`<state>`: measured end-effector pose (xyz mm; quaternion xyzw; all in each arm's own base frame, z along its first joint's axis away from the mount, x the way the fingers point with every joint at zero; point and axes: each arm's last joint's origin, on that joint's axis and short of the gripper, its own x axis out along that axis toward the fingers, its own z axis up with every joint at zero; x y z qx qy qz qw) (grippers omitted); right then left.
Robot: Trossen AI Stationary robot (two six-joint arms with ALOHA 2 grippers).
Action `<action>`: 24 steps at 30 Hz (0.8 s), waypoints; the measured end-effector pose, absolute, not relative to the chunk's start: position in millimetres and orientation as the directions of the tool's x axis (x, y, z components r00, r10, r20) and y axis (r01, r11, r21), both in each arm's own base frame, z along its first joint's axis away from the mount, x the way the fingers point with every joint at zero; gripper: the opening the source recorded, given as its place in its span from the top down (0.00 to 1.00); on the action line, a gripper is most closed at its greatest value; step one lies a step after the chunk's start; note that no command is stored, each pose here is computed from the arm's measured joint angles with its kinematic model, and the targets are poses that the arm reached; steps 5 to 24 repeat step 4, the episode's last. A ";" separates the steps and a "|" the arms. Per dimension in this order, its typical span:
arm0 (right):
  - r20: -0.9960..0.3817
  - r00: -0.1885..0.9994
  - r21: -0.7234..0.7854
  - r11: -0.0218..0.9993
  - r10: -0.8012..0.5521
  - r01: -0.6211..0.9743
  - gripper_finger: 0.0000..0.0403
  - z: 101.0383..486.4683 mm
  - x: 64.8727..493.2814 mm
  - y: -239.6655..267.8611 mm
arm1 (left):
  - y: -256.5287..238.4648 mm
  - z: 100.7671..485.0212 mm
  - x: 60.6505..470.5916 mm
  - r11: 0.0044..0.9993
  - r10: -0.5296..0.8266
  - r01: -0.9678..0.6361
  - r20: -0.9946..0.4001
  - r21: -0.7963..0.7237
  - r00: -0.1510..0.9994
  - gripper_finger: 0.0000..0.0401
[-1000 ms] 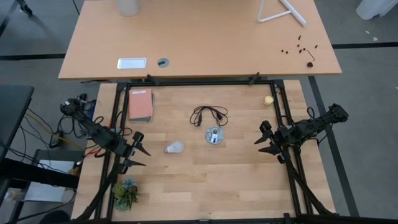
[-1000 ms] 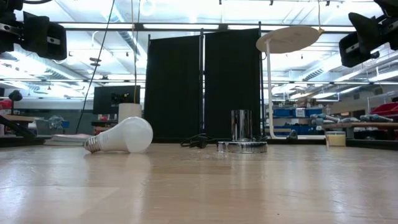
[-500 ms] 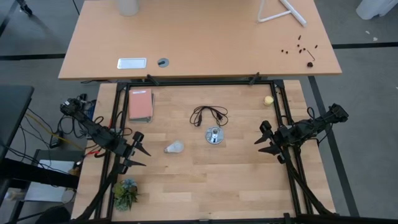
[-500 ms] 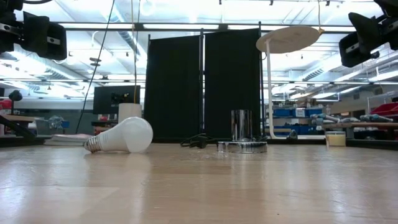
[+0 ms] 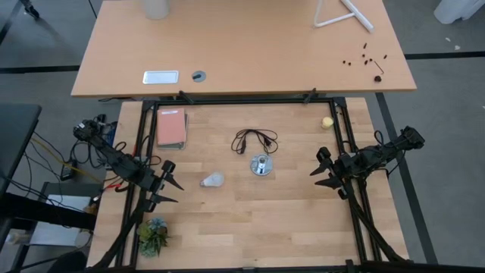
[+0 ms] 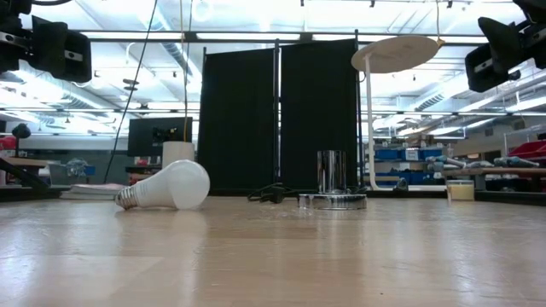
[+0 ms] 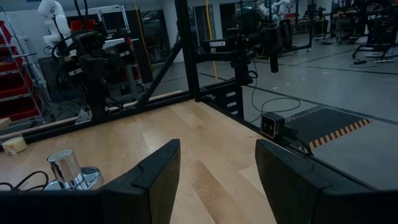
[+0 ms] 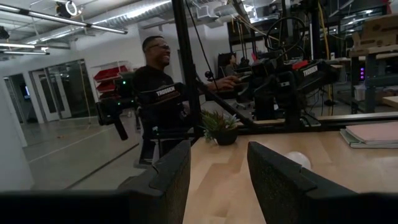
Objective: Screw lightbulb
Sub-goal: Return to Home Position
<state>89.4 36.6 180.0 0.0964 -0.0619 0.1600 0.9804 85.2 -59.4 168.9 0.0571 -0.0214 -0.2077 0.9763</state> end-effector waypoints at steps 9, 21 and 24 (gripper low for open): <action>0.152 0.941 0.169 0.930 0.301 -0.325 0.58 180.0 89.4 36.6 | -59.4 168.8 85.2 0.907 -0.408 0.403 0.018 0.120 0.913 0.47; 0.152 0.941 0.169 0.930 0.301 -0.325 0.58 180.0 89.4 36.6 | -59.4 168.8 85.2 0.907 -0.408 0.403 0.018 0.120 0.913 0.47; 0.152 0.941 0.169 0.930 0.301 -0.325 0.58 180.0 89.4 36.6 | -59.4 168.8 85.2 0.907 -0.408 0.403 0.018 0.120 0.913 0.47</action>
